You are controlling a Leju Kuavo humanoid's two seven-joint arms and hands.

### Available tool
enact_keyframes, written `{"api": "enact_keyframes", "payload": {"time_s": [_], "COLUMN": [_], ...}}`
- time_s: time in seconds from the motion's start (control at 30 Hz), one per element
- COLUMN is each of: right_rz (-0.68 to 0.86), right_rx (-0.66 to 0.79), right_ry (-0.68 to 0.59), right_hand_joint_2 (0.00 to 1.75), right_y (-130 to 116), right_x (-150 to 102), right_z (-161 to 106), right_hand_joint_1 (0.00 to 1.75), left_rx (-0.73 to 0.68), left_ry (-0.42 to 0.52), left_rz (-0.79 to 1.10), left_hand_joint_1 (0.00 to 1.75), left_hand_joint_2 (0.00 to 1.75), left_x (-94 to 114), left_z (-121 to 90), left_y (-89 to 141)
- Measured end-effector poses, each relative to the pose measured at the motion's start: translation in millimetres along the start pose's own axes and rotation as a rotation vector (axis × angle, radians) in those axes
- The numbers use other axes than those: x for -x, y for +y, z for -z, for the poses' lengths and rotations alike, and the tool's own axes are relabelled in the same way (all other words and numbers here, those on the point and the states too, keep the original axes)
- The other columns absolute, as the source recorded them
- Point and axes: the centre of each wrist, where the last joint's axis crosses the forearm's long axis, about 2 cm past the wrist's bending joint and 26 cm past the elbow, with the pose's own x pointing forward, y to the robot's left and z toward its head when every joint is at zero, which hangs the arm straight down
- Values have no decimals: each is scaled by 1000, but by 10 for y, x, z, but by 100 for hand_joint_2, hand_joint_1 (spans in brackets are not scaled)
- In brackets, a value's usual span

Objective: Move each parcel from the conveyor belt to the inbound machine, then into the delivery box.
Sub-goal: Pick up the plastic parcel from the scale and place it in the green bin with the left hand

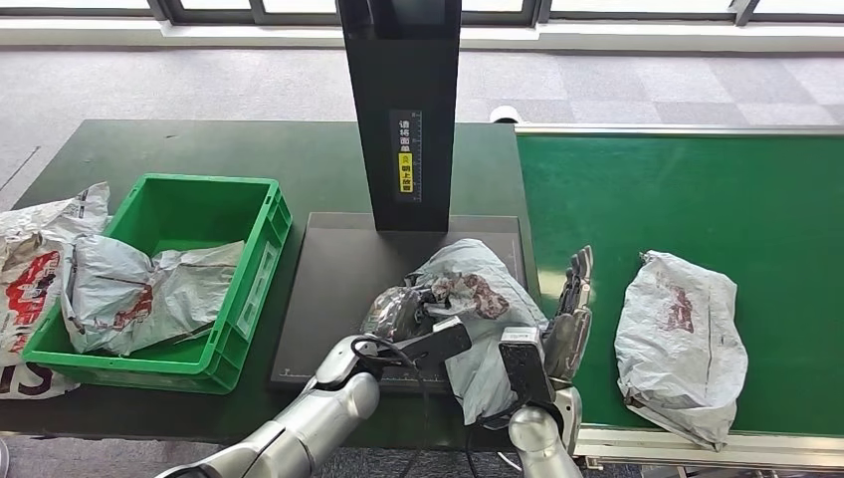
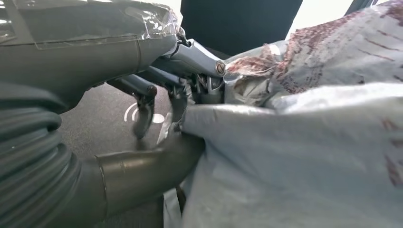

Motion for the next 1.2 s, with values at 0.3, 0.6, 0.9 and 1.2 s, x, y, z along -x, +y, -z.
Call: {"api": "enact_keyframes", "payload": {"time_s": [0.3,0.6,0.9,1.2], "right_rz": [-4,-23,-33,-41], "right_rx": [-3,2,9,18], "right_ry": [-3,-6,-16,-12], "right_hand_joint_2": [0,0,0,0], "right_y": [-12,-99,-152,-196], "right_x": [7,13,2,9], "right_z": [-9,-121,-155,-192], "right_hand_joint_1": [0,0,0,0], "left_rx": [-52,-363,-602,-813], "left_ry": [-13,-33,4,94], "left_rz": [33,179,232,267], "left_hand_joint_1": [175,175,175,175], "left_hand_joint_2": [175,175,175,175], "left_x": [58,303,575,822], "left_z": [-23,-17,-106,-300], "left_y": [12,391,885,1333]}}
